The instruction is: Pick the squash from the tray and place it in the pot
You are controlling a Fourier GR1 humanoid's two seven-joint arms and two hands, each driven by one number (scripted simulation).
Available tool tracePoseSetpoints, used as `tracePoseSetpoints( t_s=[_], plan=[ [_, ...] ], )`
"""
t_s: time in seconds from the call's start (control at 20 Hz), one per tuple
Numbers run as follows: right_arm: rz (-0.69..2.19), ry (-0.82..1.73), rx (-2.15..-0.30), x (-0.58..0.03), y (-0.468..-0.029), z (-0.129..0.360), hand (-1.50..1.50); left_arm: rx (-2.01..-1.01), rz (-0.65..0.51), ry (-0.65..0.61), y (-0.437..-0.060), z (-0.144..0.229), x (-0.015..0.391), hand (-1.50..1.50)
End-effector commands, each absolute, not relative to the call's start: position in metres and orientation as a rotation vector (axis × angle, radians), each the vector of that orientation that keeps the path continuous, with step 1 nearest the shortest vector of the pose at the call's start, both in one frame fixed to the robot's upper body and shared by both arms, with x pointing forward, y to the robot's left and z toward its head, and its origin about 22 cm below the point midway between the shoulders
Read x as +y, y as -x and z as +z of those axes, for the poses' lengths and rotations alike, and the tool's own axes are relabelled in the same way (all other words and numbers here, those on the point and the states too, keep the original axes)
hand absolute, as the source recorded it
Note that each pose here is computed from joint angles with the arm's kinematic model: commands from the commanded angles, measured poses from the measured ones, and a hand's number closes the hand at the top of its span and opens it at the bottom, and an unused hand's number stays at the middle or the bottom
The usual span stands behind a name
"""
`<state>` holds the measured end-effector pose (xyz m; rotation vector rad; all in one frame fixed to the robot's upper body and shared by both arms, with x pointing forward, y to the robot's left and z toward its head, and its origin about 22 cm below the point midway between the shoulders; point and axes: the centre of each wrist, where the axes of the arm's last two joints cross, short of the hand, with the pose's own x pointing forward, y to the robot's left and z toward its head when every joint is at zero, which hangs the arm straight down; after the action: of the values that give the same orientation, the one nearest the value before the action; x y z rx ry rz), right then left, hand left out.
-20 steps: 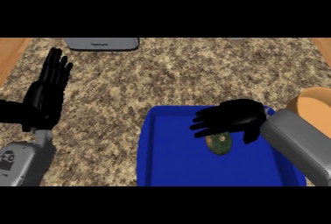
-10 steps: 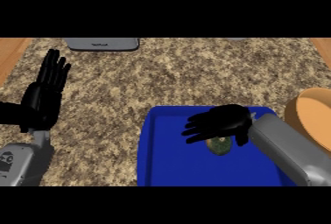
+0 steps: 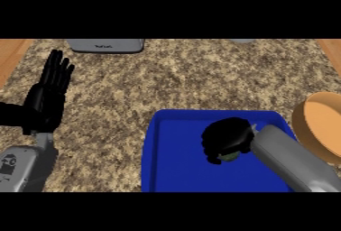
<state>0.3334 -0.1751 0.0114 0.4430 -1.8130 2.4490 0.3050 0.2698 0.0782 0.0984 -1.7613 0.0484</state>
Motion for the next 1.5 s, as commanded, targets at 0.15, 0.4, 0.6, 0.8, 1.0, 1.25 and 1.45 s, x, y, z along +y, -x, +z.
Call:
tracePoseSetpoints(
  t_s=[0.15, 0.4, 0.6, 0.8, 1.0, 1.25, 1.45],
  plan=[
    [2.361, -0.604, -1.944, -0.179, -0.319, 0.000, 1.50, -1.756, 0.048, -0.121, -0.303, 0.061, 0.282, 0.00],
    [2.230, -0.384, -2.152, -0.200, -0.317, 0.011, 1.50, -1.773, 0.040, -0.108, -0.296, 0.082, 0.283, 0.00],
    [1.689, 0.338, -1.772, -0.210, -0.362, 0.026, 1.50, -1.761, 0.060, -0.132, -0.300, 0.078, 0.278, 0.00],
    [1.345, 0.622, -1.595, -0.228, -0.375, 0.029, 1.50, -1.750, 0.078, -0.160, -0.298, 0.076, 0.285, 0.00],
    [0.997, 0.919, -1.501, -0.223, -0.397, 0.063, 1.50, -1.745, 0.079, -0.171, -0.298, 0.075, 0.287, 0.00],
    [0.617, 1.251, -1.388, -0.212, -0.421, 0.119, 1.50, -1.727, 0.070, -0.153, -0.297, 0.073, 0.283, 0.00],
    [0.364, 1.497, -1.317, -0.198, -0.433, 0.172, 1.50, -1.731, 0.065, -0.149, -0.300, 0.071, 0.278, 0.00]
  ],
)
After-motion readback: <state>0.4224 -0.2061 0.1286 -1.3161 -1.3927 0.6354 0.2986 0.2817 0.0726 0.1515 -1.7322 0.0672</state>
